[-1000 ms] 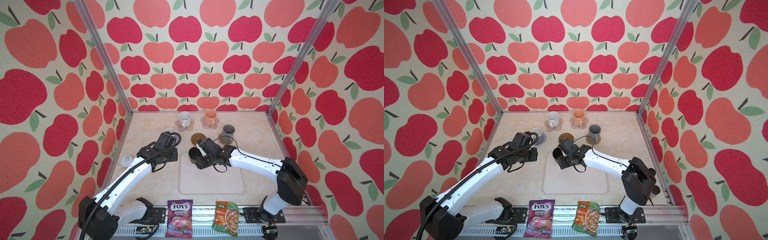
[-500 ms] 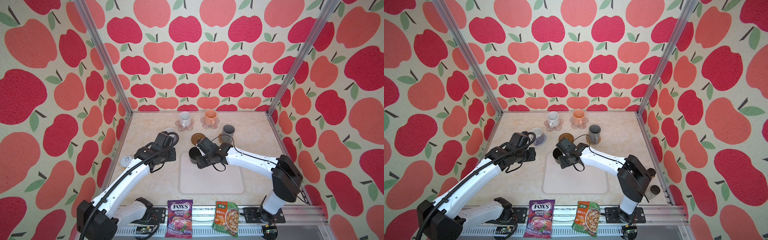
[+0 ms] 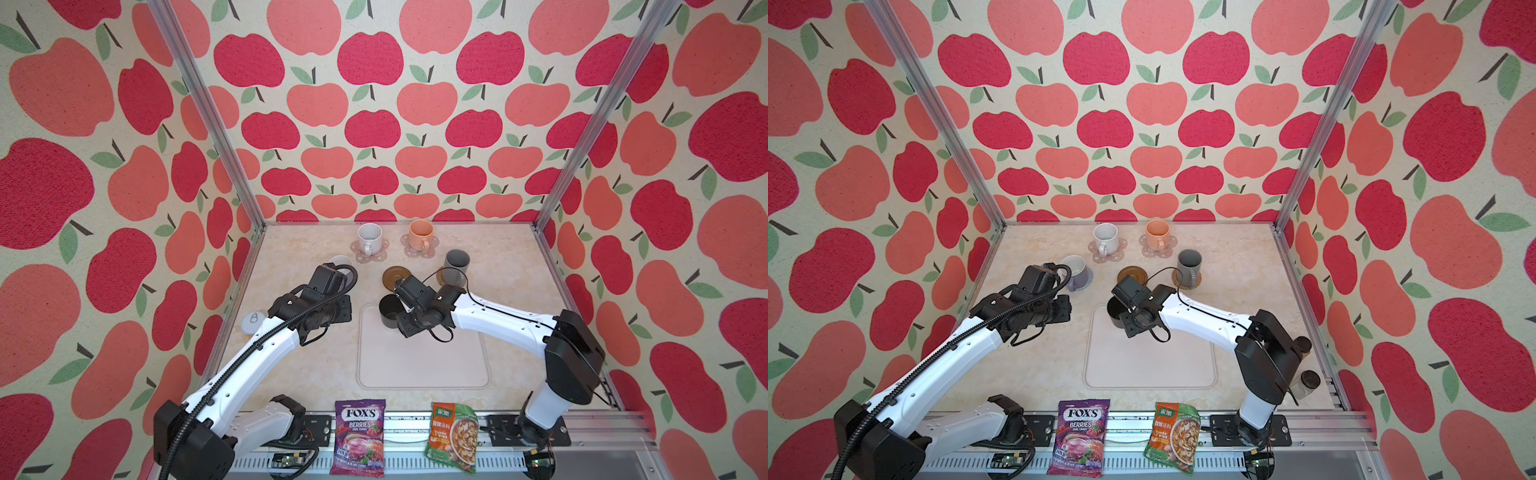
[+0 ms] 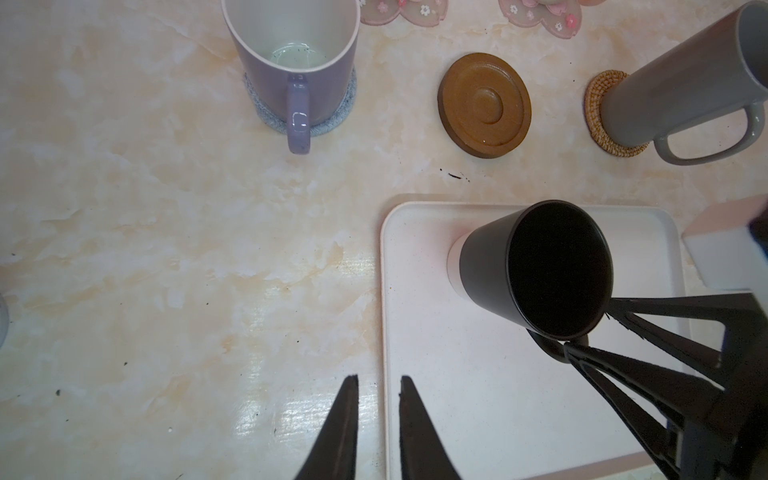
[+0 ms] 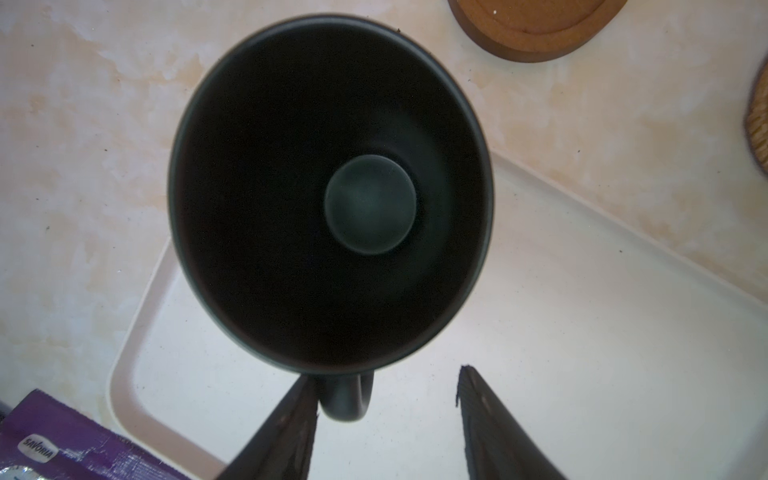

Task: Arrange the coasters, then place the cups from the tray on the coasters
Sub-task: 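Lift the black mug off the white tray with right gripper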

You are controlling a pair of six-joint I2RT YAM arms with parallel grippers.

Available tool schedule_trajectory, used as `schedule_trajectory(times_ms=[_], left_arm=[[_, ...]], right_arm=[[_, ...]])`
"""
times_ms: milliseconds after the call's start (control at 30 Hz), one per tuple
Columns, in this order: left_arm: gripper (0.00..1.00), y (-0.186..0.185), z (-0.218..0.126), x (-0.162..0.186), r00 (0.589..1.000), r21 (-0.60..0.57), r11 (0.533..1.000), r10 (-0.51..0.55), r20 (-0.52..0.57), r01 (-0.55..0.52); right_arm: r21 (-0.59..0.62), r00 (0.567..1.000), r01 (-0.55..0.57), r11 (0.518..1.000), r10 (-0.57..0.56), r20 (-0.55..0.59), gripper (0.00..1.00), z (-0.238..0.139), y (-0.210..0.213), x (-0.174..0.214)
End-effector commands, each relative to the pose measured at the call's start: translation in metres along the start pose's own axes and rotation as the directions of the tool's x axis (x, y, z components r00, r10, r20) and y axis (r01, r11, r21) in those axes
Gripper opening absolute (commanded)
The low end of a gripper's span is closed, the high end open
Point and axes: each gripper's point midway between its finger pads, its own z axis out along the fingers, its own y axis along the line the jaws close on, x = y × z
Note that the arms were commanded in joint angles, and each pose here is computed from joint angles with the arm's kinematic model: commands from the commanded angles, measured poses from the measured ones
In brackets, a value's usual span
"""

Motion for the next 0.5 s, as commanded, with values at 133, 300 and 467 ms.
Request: schedule_trajectory(times_ms=[133, 300, 467], left_arm=[[0.21, 0.0059, 0.0040, 0.0073, 1.000, -0.013, 1.000, -0.008, -0.016, 0.008], [0.21, 0.0067, 0.0058, 0.0089, 1.000, -0.014, 1.000, -0.016, -0.021, 0.015], [0.21, 0.0056, 0.0060, 0.0093, 1.000, -0.007, 1.000, -0.016, -0.020, 0.016]], right_arm=[[-0.046, 1.000, 0.018, 0.999, -0.019, -0.023, 0.57, 0.0030, 0.0128, -0.0004], [-0.045, 0.999, 0.023, 0.999, -0.025, -0.036, 0.56, 0.0074, 0.0144, 0.0014], [-0.052, 0.999, 0.025, 0.998, -0.027, -0.044, 0.52, 0.0118, 0.0167, 0.0008]])
